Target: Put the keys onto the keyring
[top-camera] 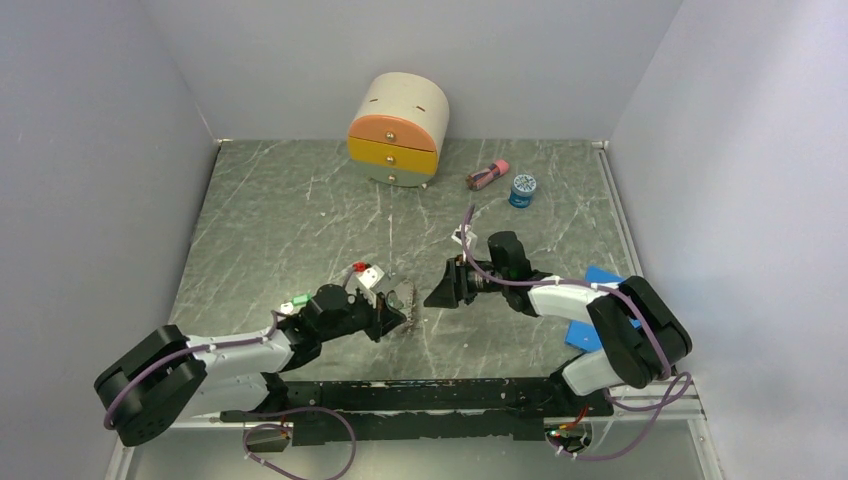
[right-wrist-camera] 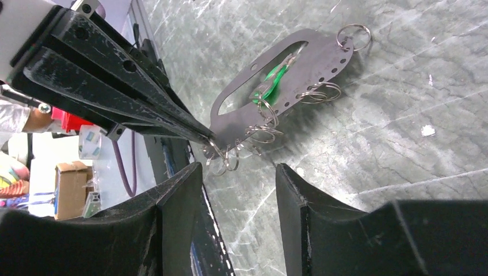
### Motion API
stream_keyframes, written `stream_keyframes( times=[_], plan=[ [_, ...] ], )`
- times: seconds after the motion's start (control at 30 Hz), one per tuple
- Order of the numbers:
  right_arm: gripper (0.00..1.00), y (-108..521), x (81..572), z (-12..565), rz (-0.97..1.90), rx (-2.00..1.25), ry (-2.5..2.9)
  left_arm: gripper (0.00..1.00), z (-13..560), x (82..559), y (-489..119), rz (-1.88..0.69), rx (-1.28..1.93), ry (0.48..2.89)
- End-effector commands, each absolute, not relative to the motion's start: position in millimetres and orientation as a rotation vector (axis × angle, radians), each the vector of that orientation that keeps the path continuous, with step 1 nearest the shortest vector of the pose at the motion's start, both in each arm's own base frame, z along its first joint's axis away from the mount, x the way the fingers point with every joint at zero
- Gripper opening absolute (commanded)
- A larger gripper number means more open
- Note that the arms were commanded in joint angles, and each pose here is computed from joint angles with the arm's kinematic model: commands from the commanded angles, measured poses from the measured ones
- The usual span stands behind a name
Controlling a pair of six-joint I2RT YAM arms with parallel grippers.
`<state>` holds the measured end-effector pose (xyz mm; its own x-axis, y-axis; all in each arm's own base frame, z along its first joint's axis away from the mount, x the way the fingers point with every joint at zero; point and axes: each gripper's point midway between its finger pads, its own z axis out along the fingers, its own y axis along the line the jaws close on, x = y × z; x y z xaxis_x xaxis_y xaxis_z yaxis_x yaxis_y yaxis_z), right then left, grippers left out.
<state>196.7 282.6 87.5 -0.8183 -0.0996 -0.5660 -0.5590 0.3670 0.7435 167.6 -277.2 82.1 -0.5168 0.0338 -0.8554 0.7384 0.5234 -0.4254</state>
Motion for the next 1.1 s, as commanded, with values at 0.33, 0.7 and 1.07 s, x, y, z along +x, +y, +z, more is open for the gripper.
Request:
stream_keyframes(
  times=[0.33, 0.7, 1.07],
  plan=[
    [0.59, 285, 204, 80, 1.441, -0.588, 2.225, 0.43, 73, 186, -271, -0.885, 0.645, 1.976],
    [0.69, 285, 210, 75, 1.400, -0.614, 2.256, 0.79, 94, 210, -264, -0.901, 0.350, 2.023],
    [0.68, 286, 214, 63, 1.387, -0.573, 2.331, 0.77, 81, 227, -233, -1.028, 0.060, 2.142]
  ],
)
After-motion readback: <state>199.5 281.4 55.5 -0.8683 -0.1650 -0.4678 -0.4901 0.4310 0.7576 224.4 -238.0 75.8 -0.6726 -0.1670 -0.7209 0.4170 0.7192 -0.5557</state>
